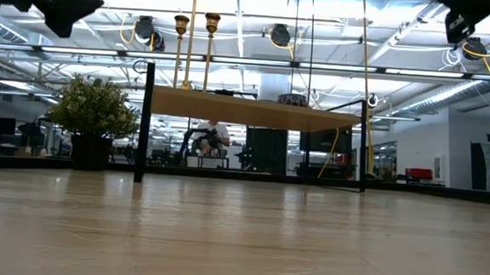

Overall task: Pick & Place candle stick holders
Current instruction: Return to Home Position

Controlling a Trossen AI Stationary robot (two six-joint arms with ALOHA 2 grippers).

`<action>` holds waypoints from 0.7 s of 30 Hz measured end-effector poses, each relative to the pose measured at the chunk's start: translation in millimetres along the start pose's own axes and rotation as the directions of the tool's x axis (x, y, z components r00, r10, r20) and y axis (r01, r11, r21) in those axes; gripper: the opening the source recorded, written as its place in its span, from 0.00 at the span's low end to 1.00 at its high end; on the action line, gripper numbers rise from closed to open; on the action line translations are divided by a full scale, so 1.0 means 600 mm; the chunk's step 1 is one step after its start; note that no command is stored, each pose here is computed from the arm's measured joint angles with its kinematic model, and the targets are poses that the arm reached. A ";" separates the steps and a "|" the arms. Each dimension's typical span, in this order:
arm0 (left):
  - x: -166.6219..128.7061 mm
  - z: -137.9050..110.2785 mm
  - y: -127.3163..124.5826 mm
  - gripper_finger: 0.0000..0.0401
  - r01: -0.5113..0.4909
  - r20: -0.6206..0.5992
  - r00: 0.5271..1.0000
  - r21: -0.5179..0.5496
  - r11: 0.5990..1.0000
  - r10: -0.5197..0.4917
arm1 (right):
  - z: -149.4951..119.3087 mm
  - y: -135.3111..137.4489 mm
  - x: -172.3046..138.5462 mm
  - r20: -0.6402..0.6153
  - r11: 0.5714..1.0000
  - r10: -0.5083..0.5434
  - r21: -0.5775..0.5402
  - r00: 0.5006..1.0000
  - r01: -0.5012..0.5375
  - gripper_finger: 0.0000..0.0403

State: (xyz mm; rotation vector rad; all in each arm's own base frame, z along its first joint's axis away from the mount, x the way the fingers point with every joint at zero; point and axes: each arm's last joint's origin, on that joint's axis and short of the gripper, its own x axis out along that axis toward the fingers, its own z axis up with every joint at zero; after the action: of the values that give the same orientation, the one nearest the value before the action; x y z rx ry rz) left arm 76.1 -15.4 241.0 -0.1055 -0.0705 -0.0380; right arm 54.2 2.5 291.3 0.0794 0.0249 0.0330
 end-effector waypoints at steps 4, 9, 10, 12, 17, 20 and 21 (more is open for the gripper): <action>0.004 -0.020 0.001 0.88 -0.002 -0.010 1.000 -0.003 1.000 0.002 | -0.021 -0.004 -0.008 0.012 0.999 -0.037 0.041 0.999 0.036 0.04; 0.001 -0.034 0.003 0.88 -0.001 0.001 1.000 -0.009 1.000 0.001 | -0.021 -0.006 -0.027 0.060 0.995 -0.079 0.063 0.995 0.075 0.04; 0.001 -0.038 0.003 0.88 -0.001 -0.002 1.000 -0.003 1.000 0.001 | -0.022 -0.006 -0.027 0.050 0.995 -0.076 0.062 0.996 0.073 0.04; 0.003 -0.043 0.003 0.88 -0.002 -0.011 1.000 0.003 1.000 0.002 | -0.023 -0.006 -0.020 0.055 0.995 -0.077 0.072 0.996 0.073 0.04; 0.006 -0.053 0.003 0.88 -0.004 -0.022 1.000 0.004 1.000 0.004 | -0.071 -0.009 0.021 0.063 0.994 -0.073 0.089 0.995 0.068 0.04; 0.007 -0.055 0.003 0.88 -0.004 -0.012 1.000 0.001 1.000 0.004 | -0.105 -0.011 0.043 0.094 0.994 -0.068 0.092 0.993 0.060 0.04; 0.008 -0.057 0.003 0.88 -0.005 -0.016 1.000 0.000 1.000 0.005 | -0.118 -0.012 0.049 0.088 0.994 -0.068 0.091 0.994 0.060 0.04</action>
State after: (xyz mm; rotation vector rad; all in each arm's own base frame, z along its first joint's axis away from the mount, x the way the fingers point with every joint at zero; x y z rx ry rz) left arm 83.1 -17.4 207.0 -0.1053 -0.0547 -0.0343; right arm 82.3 1.9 219.7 0.1688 -0.0622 -0.0363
